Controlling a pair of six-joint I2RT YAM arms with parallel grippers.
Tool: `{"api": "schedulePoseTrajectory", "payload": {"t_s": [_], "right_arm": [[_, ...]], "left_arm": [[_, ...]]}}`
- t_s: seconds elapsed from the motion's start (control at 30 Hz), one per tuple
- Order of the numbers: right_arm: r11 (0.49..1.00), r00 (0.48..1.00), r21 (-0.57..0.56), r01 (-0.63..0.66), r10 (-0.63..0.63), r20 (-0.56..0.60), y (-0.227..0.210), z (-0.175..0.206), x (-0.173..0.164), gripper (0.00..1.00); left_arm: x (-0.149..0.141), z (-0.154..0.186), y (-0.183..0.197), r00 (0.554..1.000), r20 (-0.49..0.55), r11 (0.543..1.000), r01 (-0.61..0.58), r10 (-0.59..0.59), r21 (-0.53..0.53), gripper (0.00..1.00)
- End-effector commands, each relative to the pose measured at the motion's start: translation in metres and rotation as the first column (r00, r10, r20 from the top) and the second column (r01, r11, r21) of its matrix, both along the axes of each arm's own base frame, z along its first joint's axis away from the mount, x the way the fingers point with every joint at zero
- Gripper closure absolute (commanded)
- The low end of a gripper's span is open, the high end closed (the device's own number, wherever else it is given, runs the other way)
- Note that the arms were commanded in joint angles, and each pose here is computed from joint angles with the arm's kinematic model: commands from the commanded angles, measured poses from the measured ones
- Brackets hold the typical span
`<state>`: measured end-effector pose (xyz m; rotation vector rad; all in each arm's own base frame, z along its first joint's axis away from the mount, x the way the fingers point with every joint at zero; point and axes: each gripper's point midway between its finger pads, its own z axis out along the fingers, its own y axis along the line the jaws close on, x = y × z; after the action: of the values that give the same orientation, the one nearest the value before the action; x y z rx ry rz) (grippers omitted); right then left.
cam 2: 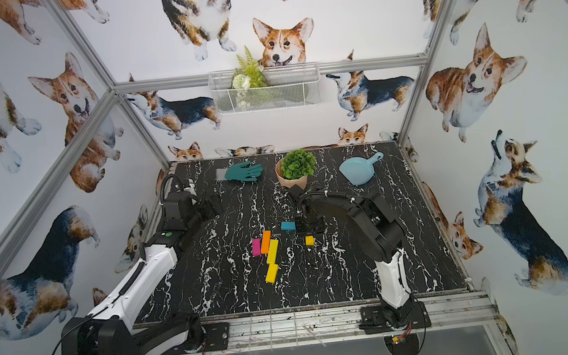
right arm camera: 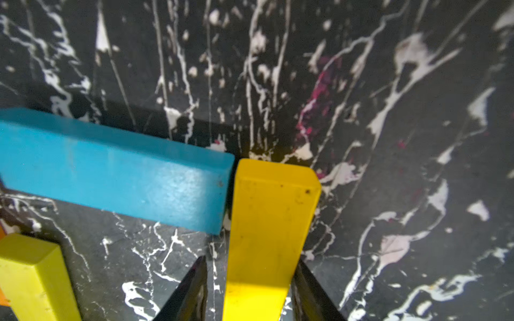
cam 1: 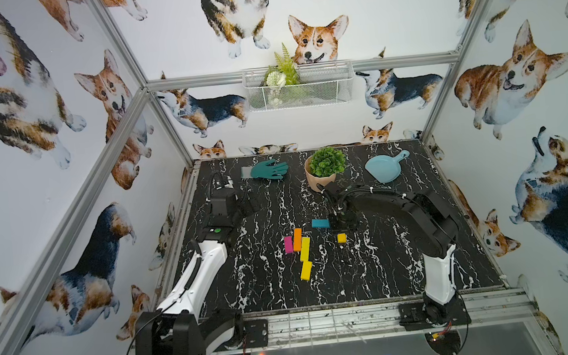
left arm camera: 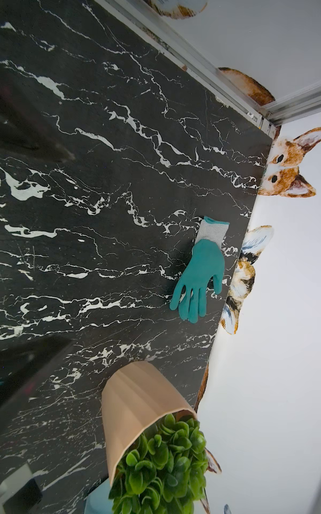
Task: Assemble the letter p with building blocks
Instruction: Assemble the building block at the center of the board.
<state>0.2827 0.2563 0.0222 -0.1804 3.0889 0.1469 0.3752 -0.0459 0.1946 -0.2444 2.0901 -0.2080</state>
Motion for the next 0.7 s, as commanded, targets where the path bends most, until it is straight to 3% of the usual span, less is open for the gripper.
{"api": "schedulePoseTrajectory", "payload": {"t_s": [0.0,0.67], "right_arm": [[1.000,0.999,-0.008,-0.005,0.006,0.032,0.0012,0.0031,0.0038,0.55],[0.996,0.997,-0.066,-0.054,0.058,0.050,-0.0030,0.0001,0.0096,0.64]], "left_arm": [[0.0011,0.0061,0.0015,1.000,0.013,1.000,-0.005,0.005,0.008,0.00],[-0.0001,0.0092,0.0041,1.000,0.019,1.000,-0.014,0.014,0.019,0.00]]}}
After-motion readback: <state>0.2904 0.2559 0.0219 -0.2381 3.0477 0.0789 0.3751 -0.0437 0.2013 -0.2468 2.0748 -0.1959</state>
